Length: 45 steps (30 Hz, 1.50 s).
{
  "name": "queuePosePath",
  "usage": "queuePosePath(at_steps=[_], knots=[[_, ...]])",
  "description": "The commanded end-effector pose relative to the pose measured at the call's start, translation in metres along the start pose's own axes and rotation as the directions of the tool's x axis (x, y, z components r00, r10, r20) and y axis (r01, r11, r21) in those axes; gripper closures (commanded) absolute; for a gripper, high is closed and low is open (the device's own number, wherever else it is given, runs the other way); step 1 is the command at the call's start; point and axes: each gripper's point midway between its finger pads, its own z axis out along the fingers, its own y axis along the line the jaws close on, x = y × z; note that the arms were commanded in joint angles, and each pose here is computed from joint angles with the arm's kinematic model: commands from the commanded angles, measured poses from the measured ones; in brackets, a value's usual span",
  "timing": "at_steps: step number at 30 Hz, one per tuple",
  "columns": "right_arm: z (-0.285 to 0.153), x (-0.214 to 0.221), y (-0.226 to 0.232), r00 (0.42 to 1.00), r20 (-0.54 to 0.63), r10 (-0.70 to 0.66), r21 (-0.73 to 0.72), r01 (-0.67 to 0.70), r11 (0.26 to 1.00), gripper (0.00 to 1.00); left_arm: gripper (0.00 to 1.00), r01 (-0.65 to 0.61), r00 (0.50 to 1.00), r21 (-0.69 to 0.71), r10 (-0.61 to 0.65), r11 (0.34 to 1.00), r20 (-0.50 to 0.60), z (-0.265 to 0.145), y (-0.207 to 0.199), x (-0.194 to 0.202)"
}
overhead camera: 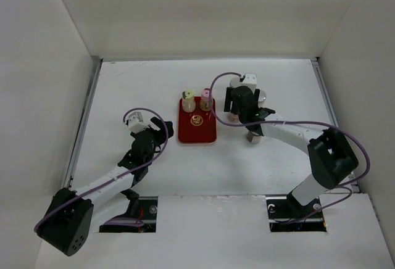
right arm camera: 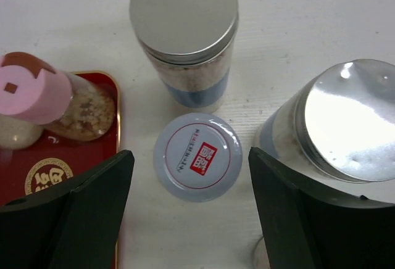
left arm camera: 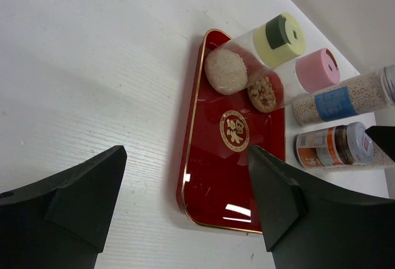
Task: Organize the condiment bottles
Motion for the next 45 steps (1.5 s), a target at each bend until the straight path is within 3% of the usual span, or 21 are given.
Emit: queuePosePath(at_steps=[1, 11, 14, 19, 23, 28, 34, 45], knots=[[0.004, -0.012, -0.004, 0.998, 0.036, 0.058, 0.016, -0.058, 0.998, 0.18, 0.22, 0.014, 0.999, 0.029, -0.016, 0.999, 0.045, 0.003, -0.012, -0.011], [0.027, 0.008, 0.006, 0.999, -0.039, 0.032, -0.006, -0.033, 0.999, 0.15, 0.22, 0.011, 0.999, 0.034, -0.012, 0.999, 0.04, 0.004, -0.014, -0.009], [0.029, 0.01, 0.007, 0.999, -0.038, 0.038, 0.001, -0.038, 0.999, 0.31, 0.22, 0.009, 0.999, 0.032, -0.01, 0.999, 0.034, 0.004, -0.013, -0.008], [0.006, -0.017, 0.006, 0.996, 0.073, 0.041, 0.033, -0.044, 0.998, 0.46, 0.22, 0.012, 0.999, 0.034, -0.014, 0.999, 0.044, 0.003, -0.013, -0.01], [-0.022, -0.034, 0.029, 0.992, 0.127, 0.012, -0.022, -0.009, 1.0, 0.47, 0.22, 0.016, 0.998, 0.042, -0.019, 0.999, 0.053, 0.002, -0.015, -0.013], [-0.041, -0.035, 0.1, 0.991, 0.135, -0.007, -0.181, 0.031, 0.983, 0.46, 0.22, 0.02, 0.998, 0.031, -0.021, 0.999, 0.051, 0.003, -0.011, -0.014], [-0.021, -0.03, 0.174, 0.992, 0.123, -0.028, -0.282, 0.062, 0.958, 0.44, 0.22, 0.032, 0.998, 0.01, -0.033, 0.999, 0.058, 0.005, 0.0, -0.018], [0.006, -0.014, 0.214, 0.995, 0.083, -0.052, -0.328, 0.076, 0.942, 0.39, 0.22, 0.044, 0.997, 0.011, -0.045, 0.999, 0.068, 0.004, 0.002, -0.023]])
